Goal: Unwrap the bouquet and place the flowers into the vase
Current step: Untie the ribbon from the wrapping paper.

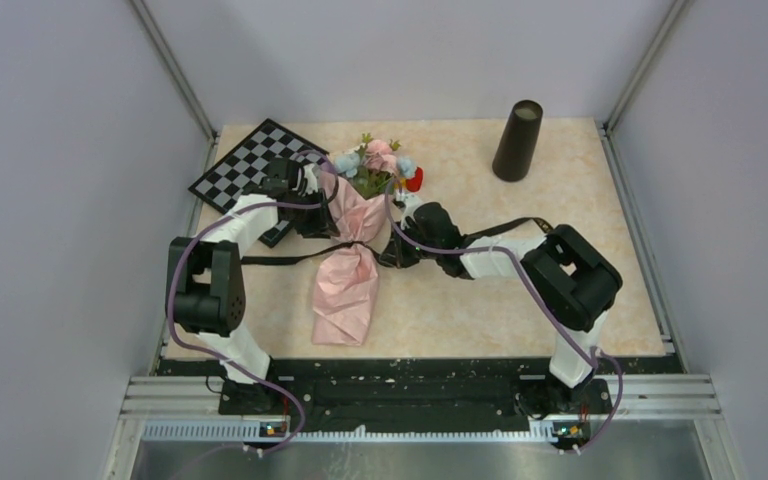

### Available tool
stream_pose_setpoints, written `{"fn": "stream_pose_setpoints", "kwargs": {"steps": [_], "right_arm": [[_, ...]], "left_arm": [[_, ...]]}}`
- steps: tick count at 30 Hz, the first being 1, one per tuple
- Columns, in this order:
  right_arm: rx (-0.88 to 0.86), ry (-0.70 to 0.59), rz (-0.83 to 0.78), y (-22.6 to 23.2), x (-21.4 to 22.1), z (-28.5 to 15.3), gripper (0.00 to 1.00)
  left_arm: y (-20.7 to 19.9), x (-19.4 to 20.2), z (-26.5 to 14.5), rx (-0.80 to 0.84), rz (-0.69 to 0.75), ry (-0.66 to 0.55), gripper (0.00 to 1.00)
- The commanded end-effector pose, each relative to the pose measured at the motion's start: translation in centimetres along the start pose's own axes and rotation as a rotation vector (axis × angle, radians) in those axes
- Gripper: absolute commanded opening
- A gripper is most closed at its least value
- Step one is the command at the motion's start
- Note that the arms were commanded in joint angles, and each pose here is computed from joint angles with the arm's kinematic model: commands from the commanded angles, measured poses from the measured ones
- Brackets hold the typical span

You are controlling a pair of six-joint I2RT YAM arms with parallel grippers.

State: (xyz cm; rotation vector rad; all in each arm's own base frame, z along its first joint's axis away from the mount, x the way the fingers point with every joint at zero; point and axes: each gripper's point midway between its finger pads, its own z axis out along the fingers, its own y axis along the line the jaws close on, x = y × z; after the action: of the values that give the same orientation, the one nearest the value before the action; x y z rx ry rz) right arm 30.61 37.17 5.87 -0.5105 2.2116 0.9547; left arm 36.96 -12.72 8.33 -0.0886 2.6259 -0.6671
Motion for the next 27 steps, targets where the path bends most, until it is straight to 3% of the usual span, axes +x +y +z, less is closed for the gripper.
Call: {"fn": "stream_pose_setpoints", "kwargs": {"steps": [1,15,27], "right_arm": [[-0.054,-0.027,0.002,2.2,-1.1,-1.3,0.0],[0.067,-0.154,-0.155,2.9,-10.2,-1.4,0.0],[0.004,-0.165,-0.164,4.6,-12.6,0.2,0.0]], "left_arm": [[0.4,-1.5,-0.1,-0.03,0.027,-0.036,0.31],[-0.3,-1.5,-0.3,0.009,0.025,-0.037,0.25],[-1.0,-1.6,-0.4,0.043,0.02,-0.038,0.24]]}}
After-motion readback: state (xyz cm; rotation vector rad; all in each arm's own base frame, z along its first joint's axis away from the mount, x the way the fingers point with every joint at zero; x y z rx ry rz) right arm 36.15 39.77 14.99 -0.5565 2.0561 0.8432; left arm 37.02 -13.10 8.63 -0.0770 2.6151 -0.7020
